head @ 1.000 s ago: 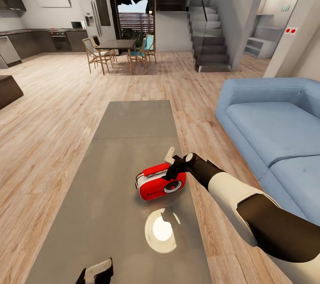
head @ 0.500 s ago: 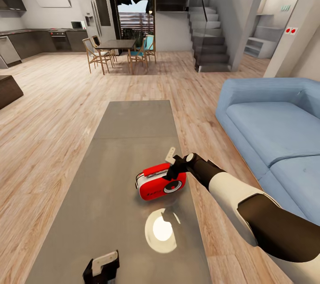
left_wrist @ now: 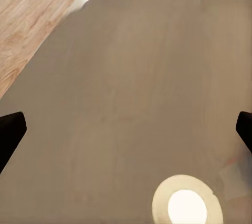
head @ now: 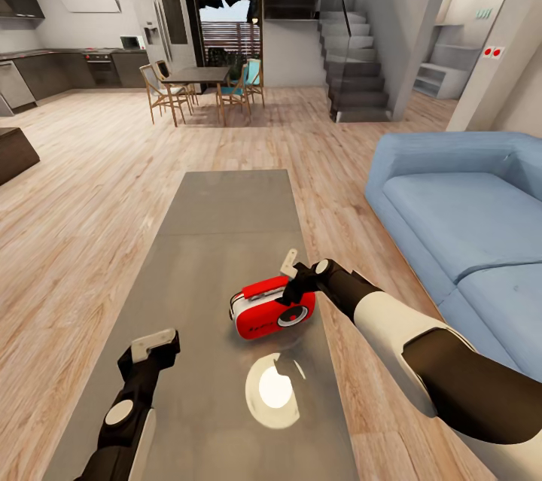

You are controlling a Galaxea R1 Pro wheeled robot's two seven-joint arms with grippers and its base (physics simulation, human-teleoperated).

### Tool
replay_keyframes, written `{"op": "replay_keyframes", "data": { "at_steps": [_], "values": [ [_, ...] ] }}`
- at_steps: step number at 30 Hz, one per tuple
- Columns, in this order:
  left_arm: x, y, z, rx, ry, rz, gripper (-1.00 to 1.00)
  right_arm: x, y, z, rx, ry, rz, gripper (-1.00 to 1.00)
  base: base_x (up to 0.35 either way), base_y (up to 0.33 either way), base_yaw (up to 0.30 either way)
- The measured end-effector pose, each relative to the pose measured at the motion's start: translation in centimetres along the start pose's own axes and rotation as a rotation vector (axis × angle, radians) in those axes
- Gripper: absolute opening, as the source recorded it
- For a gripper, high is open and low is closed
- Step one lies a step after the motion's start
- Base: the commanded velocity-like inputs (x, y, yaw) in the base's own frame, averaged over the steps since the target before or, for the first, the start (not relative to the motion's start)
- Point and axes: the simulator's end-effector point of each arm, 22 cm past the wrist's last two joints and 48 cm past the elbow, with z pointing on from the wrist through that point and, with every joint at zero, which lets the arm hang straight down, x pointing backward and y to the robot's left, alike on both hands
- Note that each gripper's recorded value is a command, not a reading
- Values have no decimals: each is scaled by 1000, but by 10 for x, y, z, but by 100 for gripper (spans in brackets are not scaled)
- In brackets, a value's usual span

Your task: Turn on the radio receiver that's on the table in the living room.

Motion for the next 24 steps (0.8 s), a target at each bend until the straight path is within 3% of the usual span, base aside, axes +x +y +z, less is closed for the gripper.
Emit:
{"op": "replay_keyframes", "data": {
  "at_steps": [24],
  "values": [
    [3,1,0,-4,8,0,100,3,-2,-1,3,4,-1,100,0,0,0]
  ]
}}
